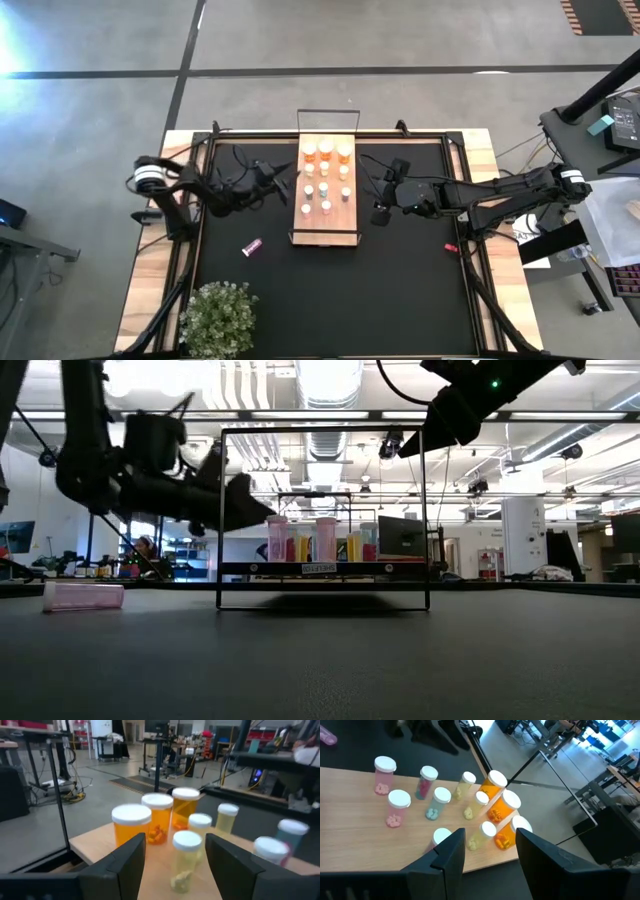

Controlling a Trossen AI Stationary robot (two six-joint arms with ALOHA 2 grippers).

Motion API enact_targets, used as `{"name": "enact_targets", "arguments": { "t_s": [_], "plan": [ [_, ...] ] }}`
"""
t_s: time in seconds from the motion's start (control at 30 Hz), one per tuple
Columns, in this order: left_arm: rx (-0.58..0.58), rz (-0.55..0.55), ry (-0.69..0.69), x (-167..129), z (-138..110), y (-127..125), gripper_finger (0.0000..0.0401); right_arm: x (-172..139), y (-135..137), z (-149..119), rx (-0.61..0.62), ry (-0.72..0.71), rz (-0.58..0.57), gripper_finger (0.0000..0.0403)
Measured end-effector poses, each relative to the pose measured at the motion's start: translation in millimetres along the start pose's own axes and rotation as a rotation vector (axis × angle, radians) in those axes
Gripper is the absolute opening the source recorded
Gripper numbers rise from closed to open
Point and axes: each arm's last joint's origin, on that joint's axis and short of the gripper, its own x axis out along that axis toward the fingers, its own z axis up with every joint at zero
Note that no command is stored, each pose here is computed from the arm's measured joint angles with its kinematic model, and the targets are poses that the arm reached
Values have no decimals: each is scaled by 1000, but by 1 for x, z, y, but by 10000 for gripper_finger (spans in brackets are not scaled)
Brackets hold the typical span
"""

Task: Pick and place medicine bottles onto shelf by color
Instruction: Put the pink medicine bottle on the shelf aligned with the other pink medicine bottles

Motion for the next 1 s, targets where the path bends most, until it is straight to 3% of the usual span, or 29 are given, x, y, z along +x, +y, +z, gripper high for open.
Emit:
{"name": "enact_targets", "arguments": {
  "t_s": [0.17,0.53,0.73,1.0],
  "plan": [
    [-16,-29,-41,-16,15,-3,190,0,0,0,-1,0,1,166],
    [28,-134,13,-36,57,-25,190,0,0,0,0,0,0,166],
    [27,-187,134,-46,76,-41,190,0,0,0,0,0,0,166],
    [-51,-172,416,-66,101,-49,190,0,0,0,0,0,0,166]
  ]
}}
